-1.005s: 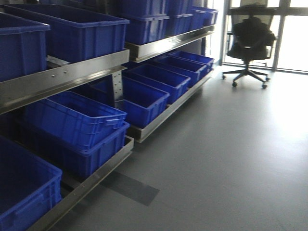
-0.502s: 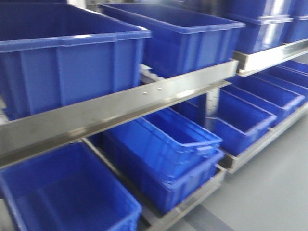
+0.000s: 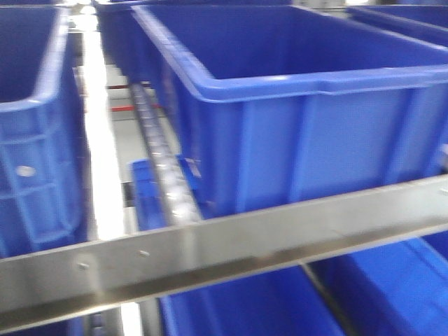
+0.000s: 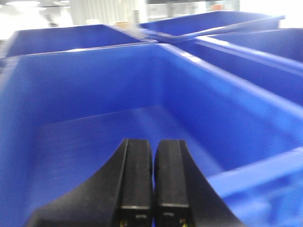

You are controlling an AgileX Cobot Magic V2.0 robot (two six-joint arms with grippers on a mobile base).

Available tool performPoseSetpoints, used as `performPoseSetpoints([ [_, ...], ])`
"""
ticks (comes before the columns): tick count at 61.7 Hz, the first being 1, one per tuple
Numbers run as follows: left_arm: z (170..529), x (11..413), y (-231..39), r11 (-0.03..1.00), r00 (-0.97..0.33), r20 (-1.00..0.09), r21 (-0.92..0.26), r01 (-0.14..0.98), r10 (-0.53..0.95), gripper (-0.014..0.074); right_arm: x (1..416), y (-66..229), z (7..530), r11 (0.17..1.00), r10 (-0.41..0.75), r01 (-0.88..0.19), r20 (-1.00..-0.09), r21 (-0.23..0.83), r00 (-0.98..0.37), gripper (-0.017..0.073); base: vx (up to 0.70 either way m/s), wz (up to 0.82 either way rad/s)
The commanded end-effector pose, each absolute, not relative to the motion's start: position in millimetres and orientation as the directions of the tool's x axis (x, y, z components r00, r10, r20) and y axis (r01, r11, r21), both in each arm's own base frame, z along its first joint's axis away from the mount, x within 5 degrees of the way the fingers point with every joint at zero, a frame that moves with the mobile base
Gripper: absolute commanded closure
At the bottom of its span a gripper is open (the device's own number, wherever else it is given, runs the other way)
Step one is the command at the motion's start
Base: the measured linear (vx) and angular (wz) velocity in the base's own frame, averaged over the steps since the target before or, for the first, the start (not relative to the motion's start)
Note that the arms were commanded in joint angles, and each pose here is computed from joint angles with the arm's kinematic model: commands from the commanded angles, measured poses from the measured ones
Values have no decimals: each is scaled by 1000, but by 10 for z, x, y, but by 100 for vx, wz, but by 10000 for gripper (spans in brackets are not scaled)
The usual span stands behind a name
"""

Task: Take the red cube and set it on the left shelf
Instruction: 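Turn toward the shelf and bring the red cube over a blue crate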

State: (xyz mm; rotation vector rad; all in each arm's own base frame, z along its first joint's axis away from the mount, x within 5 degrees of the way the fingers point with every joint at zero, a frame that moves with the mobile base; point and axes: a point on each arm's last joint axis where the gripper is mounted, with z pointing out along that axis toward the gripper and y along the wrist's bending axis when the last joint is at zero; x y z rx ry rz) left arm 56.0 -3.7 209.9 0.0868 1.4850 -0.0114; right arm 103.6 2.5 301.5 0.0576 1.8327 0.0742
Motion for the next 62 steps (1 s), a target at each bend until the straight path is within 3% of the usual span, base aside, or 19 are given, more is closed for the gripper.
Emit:
performPoseSetpoints([
  [1,2096,568,-33,997,139,-990,46,56,38,488,1054,20,3182,998,68,-6,-986,70,-155,501,14,69],
  [36,2096,568,-33,997,139,-990,46,56,38,488,1054,20,3182,998,68,-6,-986,70,-155,501,9,33],
  [62,2096,568,-33,997,139,-990,46,56,38,488,1054,20,3182,998,68,-6,-986,70,-155,501,1,6],
])
